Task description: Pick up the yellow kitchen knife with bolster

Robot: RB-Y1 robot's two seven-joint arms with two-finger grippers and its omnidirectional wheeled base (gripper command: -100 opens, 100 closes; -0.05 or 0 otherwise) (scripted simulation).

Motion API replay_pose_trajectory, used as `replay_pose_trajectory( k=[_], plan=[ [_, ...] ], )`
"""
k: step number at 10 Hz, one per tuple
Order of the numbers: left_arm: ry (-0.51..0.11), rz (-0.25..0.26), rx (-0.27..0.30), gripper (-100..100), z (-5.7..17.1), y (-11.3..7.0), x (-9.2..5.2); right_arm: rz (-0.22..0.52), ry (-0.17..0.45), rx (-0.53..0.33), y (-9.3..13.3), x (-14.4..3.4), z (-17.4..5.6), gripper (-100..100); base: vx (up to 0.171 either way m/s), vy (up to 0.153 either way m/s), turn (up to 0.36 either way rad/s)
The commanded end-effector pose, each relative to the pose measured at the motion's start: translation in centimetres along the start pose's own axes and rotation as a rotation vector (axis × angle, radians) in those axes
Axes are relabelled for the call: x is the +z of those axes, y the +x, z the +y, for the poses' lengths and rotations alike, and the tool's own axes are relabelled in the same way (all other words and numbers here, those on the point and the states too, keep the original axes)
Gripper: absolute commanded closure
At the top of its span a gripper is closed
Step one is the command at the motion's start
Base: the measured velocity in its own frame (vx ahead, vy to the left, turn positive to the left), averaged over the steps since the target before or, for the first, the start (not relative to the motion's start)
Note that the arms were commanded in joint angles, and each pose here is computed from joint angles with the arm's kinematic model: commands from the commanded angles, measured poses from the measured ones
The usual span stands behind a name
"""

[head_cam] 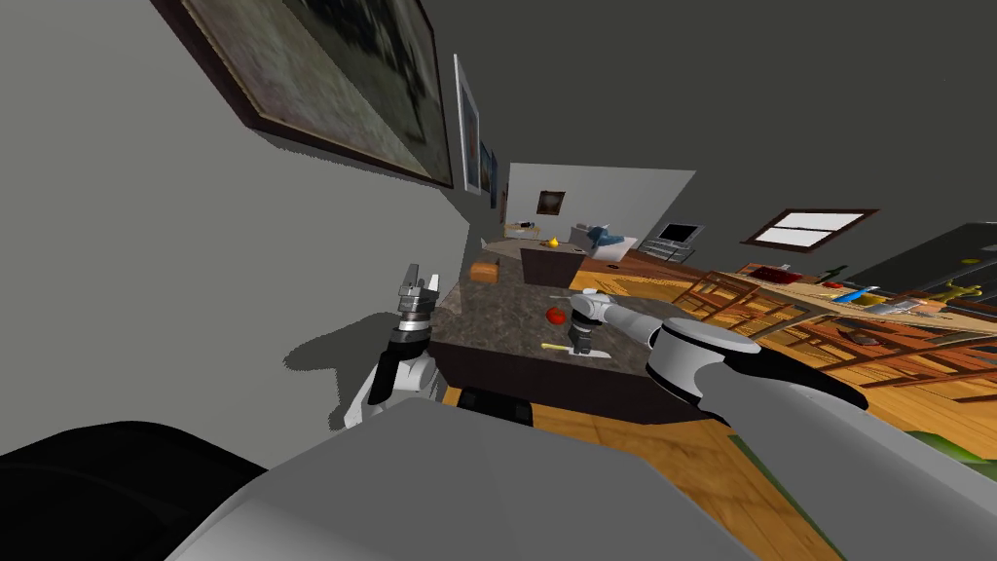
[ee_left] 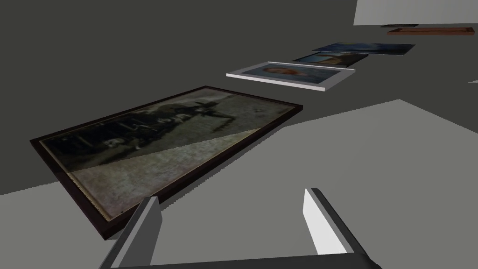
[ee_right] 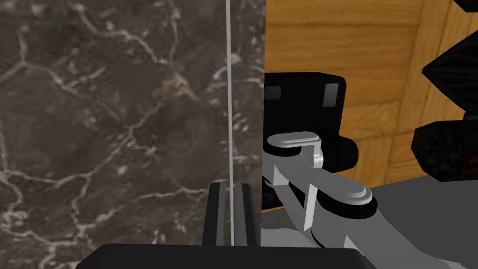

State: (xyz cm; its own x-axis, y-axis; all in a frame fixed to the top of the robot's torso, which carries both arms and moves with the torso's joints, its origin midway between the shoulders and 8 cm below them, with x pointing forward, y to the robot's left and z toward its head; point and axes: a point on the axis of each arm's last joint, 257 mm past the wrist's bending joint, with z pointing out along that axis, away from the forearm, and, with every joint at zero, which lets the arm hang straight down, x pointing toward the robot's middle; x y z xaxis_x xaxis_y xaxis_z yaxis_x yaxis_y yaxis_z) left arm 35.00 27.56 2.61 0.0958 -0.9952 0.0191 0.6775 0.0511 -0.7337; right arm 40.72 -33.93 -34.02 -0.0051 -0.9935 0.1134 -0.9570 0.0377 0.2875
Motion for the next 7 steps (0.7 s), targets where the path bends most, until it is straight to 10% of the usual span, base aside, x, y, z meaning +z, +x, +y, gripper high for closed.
replay_pose_trajectory(
  k=[1, 6, 7],
  plan=[
    [0.0, 0.0, 0.0, 0, 0.0, 0.0, 0.0, -0.01, -0.002, 0.021, 0.2, -0.4, -0.1, 100, 0.024, -0.034, 0.254],
    [0.0, 0.0, 0.0, 0, 0.0, 0.0, 0.0, -0.037, -0.016, 0.099, 1.3, -1.3, 0.1, 100, -0.041, -0.075, 0.236],
    [0.0, 0.0, 0.0, 0, 0.0, 0.0, 0.0, -0.038, -0.016, 0.103, 1.3, -1.3, 0.1, 0, 0.0, 0.0, 0.0]
  ],
)
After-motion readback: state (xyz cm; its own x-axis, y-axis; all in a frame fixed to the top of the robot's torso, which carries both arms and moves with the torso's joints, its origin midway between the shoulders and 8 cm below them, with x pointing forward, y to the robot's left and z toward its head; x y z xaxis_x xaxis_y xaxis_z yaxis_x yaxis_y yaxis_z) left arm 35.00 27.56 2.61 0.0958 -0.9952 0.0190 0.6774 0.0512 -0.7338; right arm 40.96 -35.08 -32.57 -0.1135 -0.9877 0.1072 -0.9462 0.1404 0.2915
